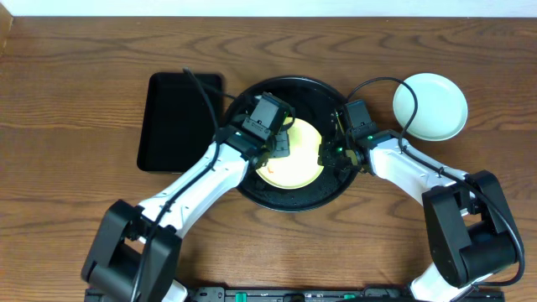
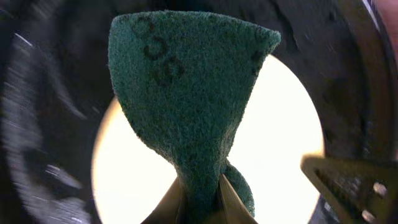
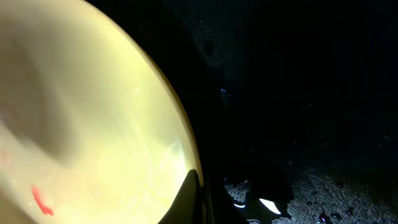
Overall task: Clean dirty plates on tray and stack at the side
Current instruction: 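Scrub the yellow plate with the sponge while the right gripper holds it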
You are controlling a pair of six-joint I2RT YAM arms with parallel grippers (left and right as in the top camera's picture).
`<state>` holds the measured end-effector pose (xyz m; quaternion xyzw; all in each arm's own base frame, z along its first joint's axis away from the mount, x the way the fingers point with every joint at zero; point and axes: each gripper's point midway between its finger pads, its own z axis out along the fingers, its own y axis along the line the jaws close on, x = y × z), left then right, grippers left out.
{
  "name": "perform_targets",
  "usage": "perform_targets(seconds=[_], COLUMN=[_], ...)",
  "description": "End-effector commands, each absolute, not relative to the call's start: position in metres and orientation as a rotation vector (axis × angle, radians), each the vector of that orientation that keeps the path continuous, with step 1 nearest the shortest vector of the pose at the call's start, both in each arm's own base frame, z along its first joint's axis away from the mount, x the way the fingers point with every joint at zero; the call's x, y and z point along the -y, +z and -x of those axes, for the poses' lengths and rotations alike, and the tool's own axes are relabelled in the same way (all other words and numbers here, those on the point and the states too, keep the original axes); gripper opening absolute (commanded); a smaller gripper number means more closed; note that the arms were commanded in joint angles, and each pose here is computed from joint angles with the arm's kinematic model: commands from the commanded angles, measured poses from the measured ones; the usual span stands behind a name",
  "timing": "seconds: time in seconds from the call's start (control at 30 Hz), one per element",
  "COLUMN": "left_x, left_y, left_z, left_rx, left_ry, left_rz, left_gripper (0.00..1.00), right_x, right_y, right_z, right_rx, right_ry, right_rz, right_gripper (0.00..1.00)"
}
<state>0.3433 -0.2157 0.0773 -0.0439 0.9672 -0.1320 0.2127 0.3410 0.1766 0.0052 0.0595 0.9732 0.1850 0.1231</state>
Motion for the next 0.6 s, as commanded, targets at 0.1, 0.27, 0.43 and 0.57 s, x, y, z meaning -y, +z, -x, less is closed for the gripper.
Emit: perform_targets(seconds=[0.1, 0.27, 0.43, 0.57], left_x=[0.226, 0.191, 0.140, 0.113], left_y=[0.027, 0.002, 0.008, 0.020], left_z=[-0.314, -0.321, -0.325, -0.329], left_rx=[-2.853, -2.836, -2.731, -2.642], left_ry=[-0.371, -0.072, 0.327, 0.531], left_rz=[0.172, 0.210, 0.195, 0.177], left_gripper=[0.08, 0.08, 0.08, 0.08], right_x=[-0.161, -0.161, -0.160, -0.160], right_y=[-0.001, -0.001, 0.000, 0.007], right_z=[-0.343, -0.343, -0.340, -0.343], right_rx=[-2.844, -2.845, -2.861, -2.872], right_ry=[0.453, 0.455, 0.445, 0.431], right_rz=[-0.246, -0.259, -0.262, -0.254], right_gripper=[0.01, 0.01, 0.01, 0.01])
